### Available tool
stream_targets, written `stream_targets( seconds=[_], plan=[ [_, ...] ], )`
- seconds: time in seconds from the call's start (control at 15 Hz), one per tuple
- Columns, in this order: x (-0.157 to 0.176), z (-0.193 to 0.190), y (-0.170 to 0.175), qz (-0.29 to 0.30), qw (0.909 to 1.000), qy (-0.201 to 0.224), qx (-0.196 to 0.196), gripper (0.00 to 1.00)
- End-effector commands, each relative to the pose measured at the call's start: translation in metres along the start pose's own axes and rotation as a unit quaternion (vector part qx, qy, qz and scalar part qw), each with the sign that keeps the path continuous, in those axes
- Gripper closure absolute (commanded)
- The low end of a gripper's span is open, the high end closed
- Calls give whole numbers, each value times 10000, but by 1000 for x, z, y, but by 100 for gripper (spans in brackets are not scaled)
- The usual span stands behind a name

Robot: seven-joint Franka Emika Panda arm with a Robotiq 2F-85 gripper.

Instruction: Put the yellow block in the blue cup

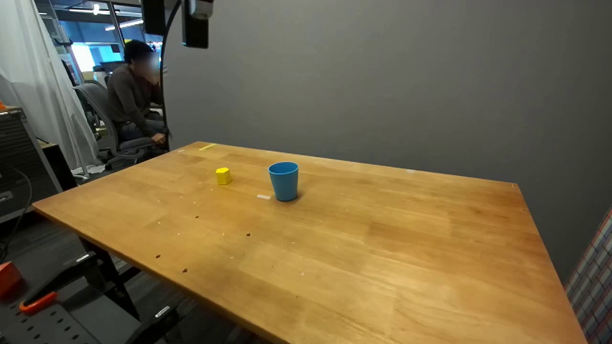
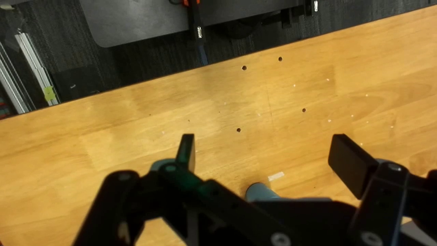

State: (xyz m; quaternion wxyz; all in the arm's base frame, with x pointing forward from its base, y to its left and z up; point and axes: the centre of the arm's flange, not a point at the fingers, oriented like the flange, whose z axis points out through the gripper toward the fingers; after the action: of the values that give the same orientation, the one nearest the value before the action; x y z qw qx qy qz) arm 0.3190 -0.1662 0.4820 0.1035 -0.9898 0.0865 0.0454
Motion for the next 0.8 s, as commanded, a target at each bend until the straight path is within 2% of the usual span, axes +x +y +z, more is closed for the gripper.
stream_targets(
  seconds=[0.0,0.27,0.47,0.67,0.73],
  plan=[
    [42,7,-29,-172,9995,-172,-183,0],
    [100,48,-111,-1237,9908,-477,-283,0],
    [139,96,-178,-1993,9772,-624,-379,0],
    [174,151,-232,-2472,9652,-711,-467,0],
    [186,168,-249,-2570,9630,-719,-380,0]
  ],
)
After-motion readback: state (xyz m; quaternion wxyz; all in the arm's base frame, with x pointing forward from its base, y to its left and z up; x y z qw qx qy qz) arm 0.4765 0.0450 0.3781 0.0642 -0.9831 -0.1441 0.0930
